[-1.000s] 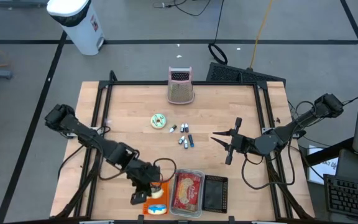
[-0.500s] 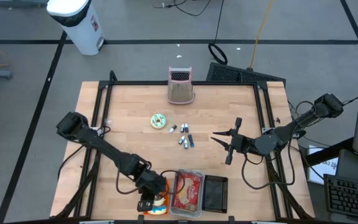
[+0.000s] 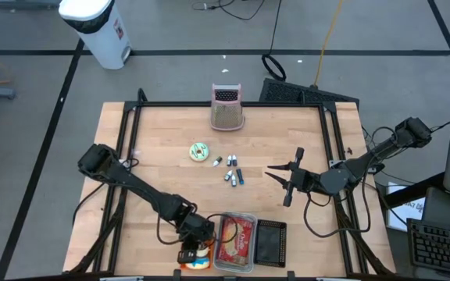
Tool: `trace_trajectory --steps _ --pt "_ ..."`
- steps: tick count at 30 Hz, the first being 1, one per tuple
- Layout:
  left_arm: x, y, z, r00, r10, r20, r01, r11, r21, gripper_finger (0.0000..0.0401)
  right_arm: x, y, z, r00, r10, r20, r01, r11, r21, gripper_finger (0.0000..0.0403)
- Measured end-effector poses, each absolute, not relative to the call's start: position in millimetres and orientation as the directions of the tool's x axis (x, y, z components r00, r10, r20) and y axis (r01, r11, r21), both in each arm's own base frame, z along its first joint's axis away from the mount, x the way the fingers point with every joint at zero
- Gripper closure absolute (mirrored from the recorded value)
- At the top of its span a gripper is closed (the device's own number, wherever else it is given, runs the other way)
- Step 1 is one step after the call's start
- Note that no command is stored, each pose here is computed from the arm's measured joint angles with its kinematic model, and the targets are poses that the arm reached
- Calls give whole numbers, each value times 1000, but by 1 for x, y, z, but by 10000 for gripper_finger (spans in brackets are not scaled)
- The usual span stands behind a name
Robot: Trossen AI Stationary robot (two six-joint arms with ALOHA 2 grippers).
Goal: Pick & Place Food Item
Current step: Put the black donut into the orange bin, then put the light blue donut into the orange bin
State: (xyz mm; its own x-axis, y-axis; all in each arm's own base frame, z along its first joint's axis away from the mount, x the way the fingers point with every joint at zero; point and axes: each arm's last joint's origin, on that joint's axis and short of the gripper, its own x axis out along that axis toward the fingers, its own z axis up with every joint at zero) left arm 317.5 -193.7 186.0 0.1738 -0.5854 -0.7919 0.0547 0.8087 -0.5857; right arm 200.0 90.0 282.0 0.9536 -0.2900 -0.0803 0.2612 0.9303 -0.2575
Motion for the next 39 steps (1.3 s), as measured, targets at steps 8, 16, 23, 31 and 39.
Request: trace_trajectory --steps 8,16,23,31,39 --pt "317 -196 186 171 -594 -786 66 803 -592 362 200 90 282 954 -290 -81 261 930 -258 332" --pt "316 -197 187 165 -602 -781 46 796 -604 358 200 90 282 954 -290 -81 261 930 -258 332" --pt "317 -196 187 165 -603 -780 20 793 -608 297 200 90 282 954 -290 -81 261 930 -258 332" --pt "320 -191 187 181 -596 -783 12 797 -604 206 200 90 282 954 -290 -81 261 930 -258 332" --pt "325 -182 188 174 -618 -767 -3 779 -627 167 200 90 282 954 -290 -81 261 930 -258 332"
